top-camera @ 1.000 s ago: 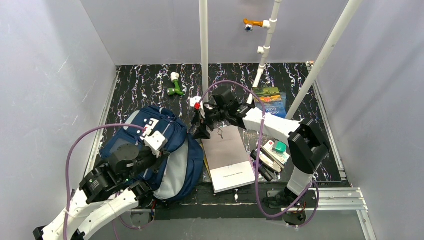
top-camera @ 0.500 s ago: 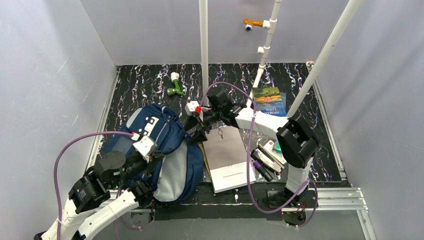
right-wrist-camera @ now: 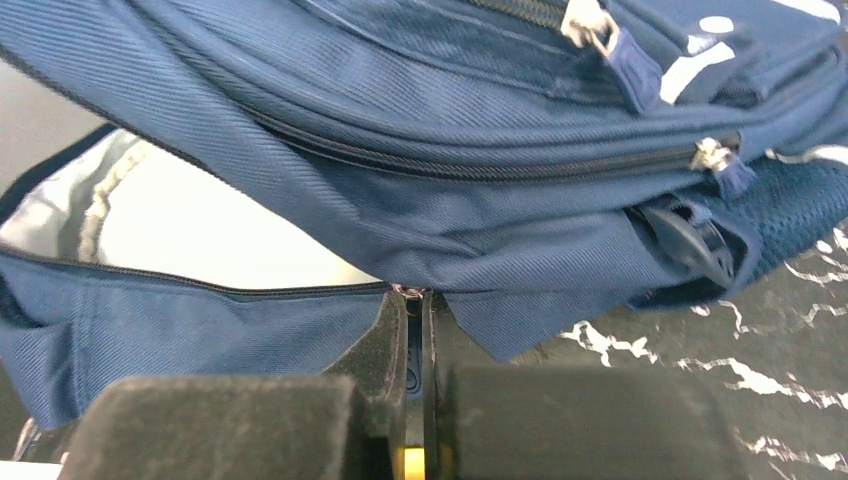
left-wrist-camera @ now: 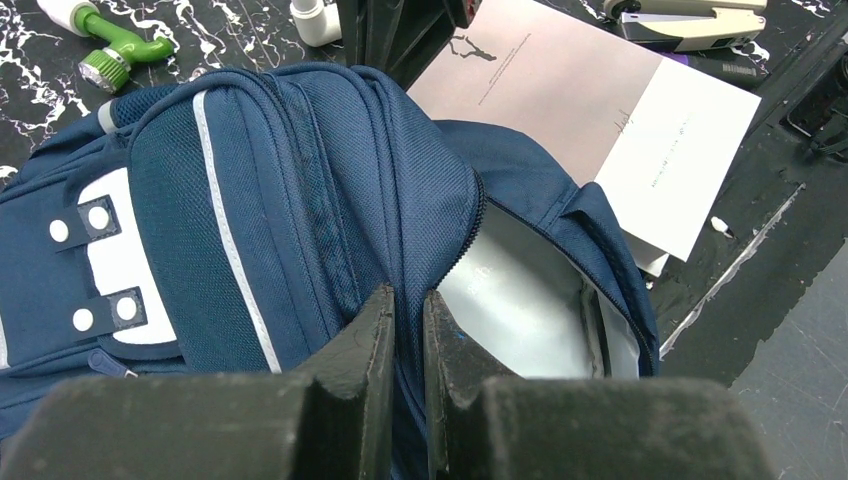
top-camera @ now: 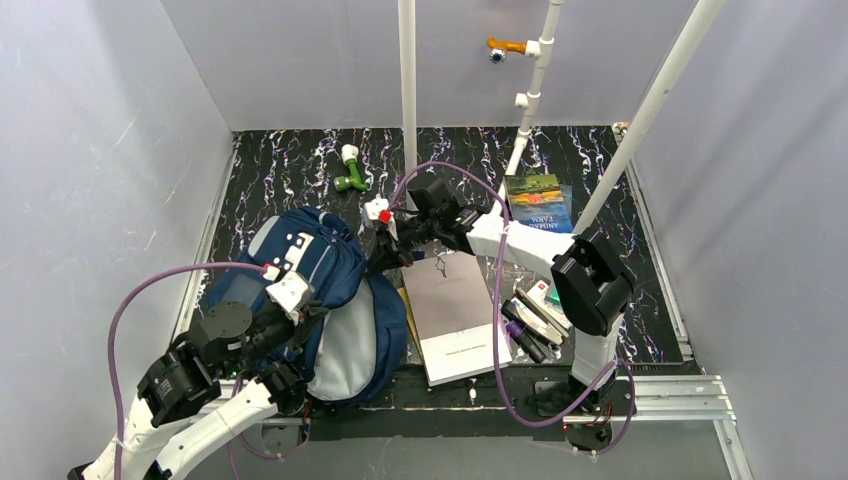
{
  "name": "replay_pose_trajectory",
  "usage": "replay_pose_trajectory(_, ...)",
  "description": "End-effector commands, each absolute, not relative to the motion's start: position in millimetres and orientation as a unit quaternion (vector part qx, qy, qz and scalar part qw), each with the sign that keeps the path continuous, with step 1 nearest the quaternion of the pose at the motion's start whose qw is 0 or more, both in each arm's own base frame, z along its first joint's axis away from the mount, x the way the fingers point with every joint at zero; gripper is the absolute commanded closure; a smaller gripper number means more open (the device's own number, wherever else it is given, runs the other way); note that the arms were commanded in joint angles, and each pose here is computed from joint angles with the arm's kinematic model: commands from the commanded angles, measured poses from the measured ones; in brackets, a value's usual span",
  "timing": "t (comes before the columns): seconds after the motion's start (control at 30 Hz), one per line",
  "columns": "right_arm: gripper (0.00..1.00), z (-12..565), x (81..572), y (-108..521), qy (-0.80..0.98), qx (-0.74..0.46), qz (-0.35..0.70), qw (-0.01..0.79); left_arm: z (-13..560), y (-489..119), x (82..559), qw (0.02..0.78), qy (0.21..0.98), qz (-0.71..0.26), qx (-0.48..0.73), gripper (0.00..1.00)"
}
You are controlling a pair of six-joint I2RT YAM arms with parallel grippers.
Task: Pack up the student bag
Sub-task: Unzip the student bag at the center of the board.
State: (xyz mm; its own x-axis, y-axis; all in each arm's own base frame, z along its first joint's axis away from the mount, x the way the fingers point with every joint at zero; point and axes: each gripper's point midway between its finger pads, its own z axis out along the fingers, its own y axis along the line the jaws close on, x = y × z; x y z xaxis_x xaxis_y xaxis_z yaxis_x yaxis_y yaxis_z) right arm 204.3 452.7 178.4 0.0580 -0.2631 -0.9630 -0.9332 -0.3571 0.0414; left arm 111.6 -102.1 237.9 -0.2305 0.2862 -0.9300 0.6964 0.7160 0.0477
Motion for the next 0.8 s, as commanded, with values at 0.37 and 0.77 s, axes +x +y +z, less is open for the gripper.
replay_pose_trajectory(0.37,0.99,146.9,292.4,469.5,0.490,-0.680,0.309,0.449,291.3,-122.9,83.5,0.558,0.690,-0.296,0.353,1.00)
replay_pose_trajectory(0.77,0.37,171.1,362.7,478.7,0.651,-0.530,0.265,0.474,275.2,-98.3,165.4,0.578,0.787,-0.146,0.158,1.00)
